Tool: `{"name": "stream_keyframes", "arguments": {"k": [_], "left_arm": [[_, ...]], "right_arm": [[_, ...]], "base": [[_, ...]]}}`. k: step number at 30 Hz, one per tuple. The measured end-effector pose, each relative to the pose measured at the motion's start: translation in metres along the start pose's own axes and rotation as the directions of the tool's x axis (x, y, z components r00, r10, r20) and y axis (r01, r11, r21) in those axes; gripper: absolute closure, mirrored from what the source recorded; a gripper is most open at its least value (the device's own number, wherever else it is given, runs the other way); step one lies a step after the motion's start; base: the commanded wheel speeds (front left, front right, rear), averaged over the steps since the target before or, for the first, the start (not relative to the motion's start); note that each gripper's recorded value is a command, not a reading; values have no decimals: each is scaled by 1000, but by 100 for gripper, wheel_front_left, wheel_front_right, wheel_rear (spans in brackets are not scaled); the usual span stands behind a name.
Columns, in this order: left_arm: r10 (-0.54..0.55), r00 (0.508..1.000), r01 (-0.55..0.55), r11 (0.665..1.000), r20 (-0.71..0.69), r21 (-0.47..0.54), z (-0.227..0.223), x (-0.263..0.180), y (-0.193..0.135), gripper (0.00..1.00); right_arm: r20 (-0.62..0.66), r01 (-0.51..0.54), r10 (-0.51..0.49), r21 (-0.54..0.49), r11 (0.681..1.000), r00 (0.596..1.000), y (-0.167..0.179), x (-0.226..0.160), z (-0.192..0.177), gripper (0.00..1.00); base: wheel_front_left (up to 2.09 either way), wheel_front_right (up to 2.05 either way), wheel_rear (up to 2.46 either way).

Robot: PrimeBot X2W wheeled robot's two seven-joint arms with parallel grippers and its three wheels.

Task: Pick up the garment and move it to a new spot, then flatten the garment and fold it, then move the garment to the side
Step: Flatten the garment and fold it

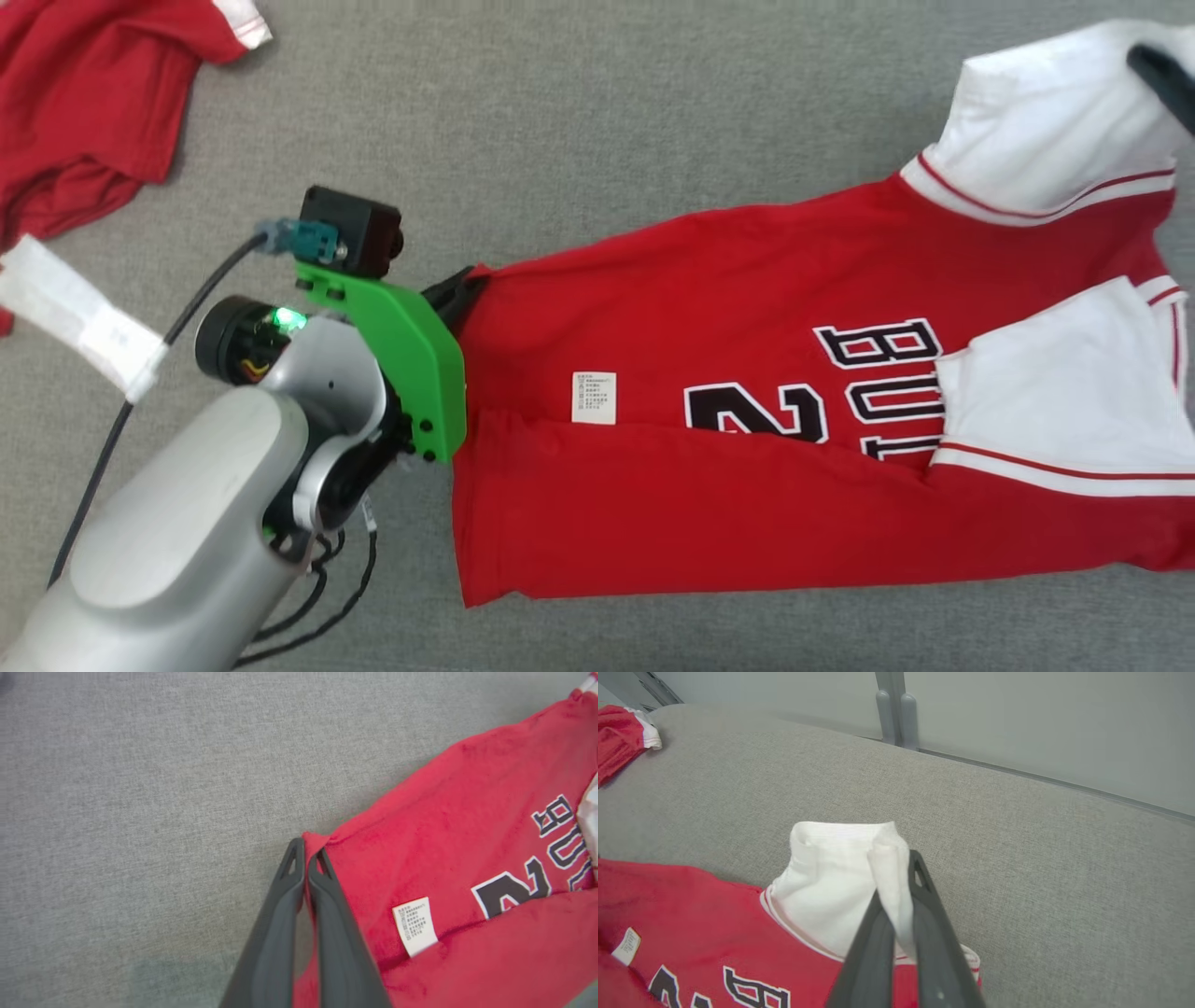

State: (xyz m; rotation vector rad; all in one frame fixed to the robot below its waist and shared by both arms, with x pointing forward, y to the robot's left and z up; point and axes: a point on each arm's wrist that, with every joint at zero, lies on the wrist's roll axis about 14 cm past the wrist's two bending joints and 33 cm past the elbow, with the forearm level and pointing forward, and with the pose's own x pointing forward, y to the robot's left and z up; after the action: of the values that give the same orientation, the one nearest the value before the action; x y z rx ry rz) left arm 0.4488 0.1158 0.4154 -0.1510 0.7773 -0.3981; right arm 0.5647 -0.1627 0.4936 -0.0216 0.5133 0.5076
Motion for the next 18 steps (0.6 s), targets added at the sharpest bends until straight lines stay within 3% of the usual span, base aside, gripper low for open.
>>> {"name": "stream_keyframes", "arguments": {"k": [7, 18], "left_arm": [[-51, 997, 51, 999, 56, 7, -5, -22, -31, 100], [-64, 989, 70, 997, 134, -37, -10, -37, -45, 100]], "right_arm": [[38, 9, -11, 65, 998, 999, 9, -52, -31, 100], [124, 61, -88, 207, 976, 988, 12, -101, -63, 100]], "base": [[0, 0, 0], [0, 0, 0]]}}
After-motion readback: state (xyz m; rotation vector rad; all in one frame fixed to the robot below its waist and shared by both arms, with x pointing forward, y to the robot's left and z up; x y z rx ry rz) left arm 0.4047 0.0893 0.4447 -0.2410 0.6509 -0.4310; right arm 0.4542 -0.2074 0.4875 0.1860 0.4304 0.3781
